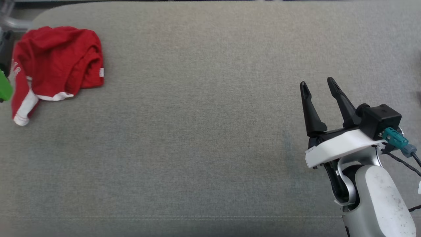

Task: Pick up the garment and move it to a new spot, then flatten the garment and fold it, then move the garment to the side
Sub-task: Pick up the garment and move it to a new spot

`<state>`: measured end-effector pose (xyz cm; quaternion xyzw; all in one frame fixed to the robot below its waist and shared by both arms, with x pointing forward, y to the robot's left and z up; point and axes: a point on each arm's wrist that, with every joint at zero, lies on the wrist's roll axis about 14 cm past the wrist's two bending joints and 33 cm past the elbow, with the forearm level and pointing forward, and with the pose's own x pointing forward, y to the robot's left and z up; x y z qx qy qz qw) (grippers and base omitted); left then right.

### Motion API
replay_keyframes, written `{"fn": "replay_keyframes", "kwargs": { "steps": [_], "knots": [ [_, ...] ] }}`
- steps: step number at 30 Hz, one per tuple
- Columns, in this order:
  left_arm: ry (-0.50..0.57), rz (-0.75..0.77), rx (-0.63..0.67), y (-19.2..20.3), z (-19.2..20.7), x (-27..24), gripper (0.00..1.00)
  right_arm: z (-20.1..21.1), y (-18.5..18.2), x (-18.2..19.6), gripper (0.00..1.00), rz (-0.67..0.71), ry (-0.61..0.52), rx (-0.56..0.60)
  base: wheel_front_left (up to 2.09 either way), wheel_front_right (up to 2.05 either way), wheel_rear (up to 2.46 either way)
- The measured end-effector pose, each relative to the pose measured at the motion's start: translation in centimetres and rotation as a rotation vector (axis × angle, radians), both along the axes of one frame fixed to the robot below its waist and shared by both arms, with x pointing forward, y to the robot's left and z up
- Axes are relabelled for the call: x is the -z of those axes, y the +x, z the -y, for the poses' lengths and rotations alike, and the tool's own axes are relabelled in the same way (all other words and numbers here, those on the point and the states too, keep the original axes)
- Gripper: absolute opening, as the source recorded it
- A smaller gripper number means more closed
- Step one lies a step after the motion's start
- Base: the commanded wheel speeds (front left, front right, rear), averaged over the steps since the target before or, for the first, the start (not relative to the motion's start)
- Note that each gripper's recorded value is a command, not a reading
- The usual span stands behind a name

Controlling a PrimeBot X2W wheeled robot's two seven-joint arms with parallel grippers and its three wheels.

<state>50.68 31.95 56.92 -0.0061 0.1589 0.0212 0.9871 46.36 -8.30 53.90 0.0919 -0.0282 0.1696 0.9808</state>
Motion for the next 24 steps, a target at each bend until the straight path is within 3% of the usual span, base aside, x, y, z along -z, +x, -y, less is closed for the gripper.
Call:
{"fn": "replay_keyframes", "kwargs": {
  "steps": [8,17,24],
  "knots": [
    [-0.062,-0.208,-0.027,4.1,0.1,8.2,1.0,4.0,1.5,3.8,1.0,-0.07,-0.025,0.104,0.0,0.0,0.0],
    [-0.146,-0.444,-0.055,5.2,0.7,17.0,1.0,6.7,2.5,8.0,1.0,-0.154,-0.065,0.174,0.0,0.0,0.0],
    [-0.105,-0.521,-0.078,4.9,-0.3,20.6,1.0,7.6,3.2,9.7,1.0,-0.183,-0.091,0.195,0.0,0.0,0.0]
  ]
}}
